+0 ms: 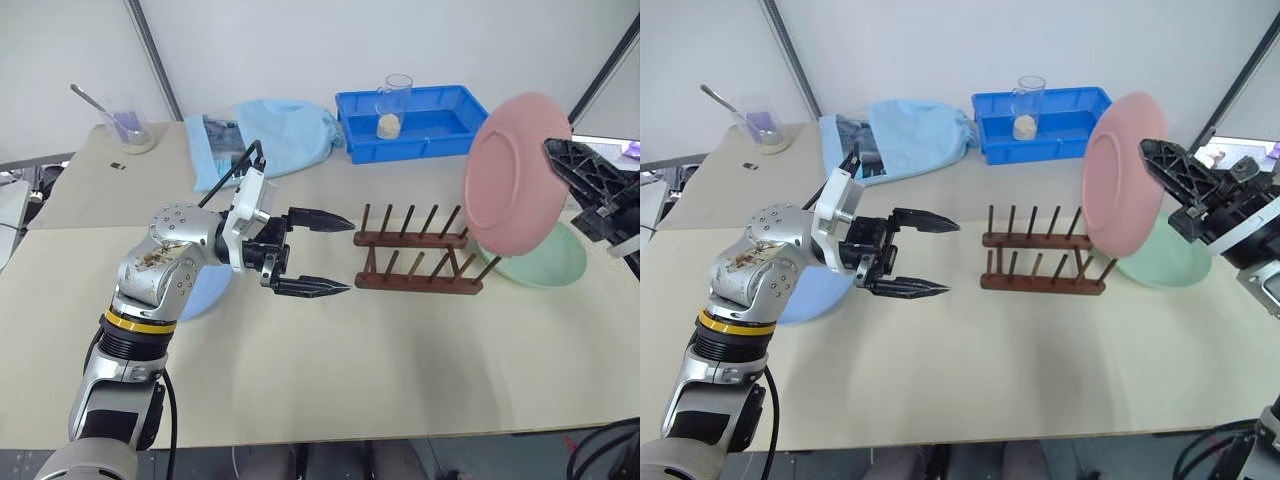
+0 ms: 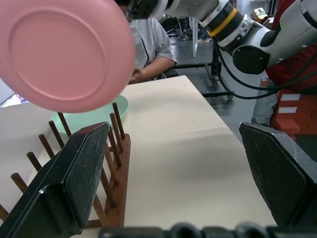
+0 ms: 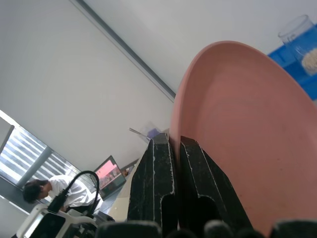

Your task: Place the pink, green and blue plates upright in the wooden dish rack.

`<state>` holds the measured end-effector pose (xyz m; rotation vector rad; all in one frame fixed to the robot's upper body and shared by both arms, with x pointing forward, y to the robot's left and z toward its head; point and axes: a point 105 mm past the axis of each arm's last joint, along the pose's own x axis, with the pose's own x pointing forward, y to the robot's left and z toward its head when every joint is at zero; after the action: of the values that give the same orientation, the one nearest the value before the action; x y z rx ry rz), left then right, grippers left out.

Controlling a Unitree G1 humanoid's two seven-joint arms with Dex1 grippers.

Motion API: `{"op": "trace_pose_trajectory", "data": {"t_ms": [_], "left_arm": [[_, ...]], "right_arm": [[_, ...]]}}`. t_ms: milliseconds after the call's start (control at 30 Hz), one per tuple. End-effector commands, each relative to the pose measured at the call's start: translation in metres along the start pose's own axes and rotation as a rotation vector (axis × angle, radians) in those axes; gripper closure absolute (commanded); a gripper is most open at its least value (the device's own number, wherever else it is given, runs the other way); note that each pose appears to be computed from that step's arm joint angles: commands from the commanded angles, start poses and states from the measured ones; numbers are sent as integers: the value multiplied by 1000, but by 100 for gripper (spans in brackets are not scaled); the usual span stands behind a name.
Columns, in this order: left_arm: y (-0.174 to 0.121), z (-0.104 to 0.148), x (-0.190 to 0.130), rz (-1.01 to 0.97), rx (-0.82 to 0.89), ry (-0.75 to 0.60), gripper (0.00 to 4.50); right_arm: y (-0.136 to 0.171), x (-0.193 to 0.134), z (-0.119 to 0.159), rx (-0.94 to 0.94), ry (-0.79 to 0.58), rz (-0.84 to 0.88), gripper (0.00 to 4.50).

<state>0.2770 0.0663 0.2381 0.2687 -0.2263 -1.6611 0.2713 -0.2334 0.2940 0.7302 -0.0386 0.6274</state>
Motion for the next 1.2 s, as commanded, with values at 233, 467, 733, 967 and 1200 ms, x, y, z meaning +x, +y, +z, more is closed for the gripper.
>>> {"op": "trace_pose_trajectory", "data": {"t_ms": [233, 467, 733, 967, 1200], "left_arm": [[-4, 9, 1, -22, 26, -25, 0], [-4, 11, 2, -18, 20, -40, 0], [-3, 11, 3, -3, 16, -44, 0], [-2, 10, 4, 5, 12, -50, 0], [-5, 8, 4, -13, -9, -39, 0]], "right_arm": [[0, -5, -2, -4, -7, -5, 449], [-16, 5, 0, 13, 9, -62, 449], [-36, 10, 6, -4, -7, -169, 237], [-30, 7, 35, -111, -108, -210, 1], [-6, -6, 63, -435, -38, -218, 1]]}}
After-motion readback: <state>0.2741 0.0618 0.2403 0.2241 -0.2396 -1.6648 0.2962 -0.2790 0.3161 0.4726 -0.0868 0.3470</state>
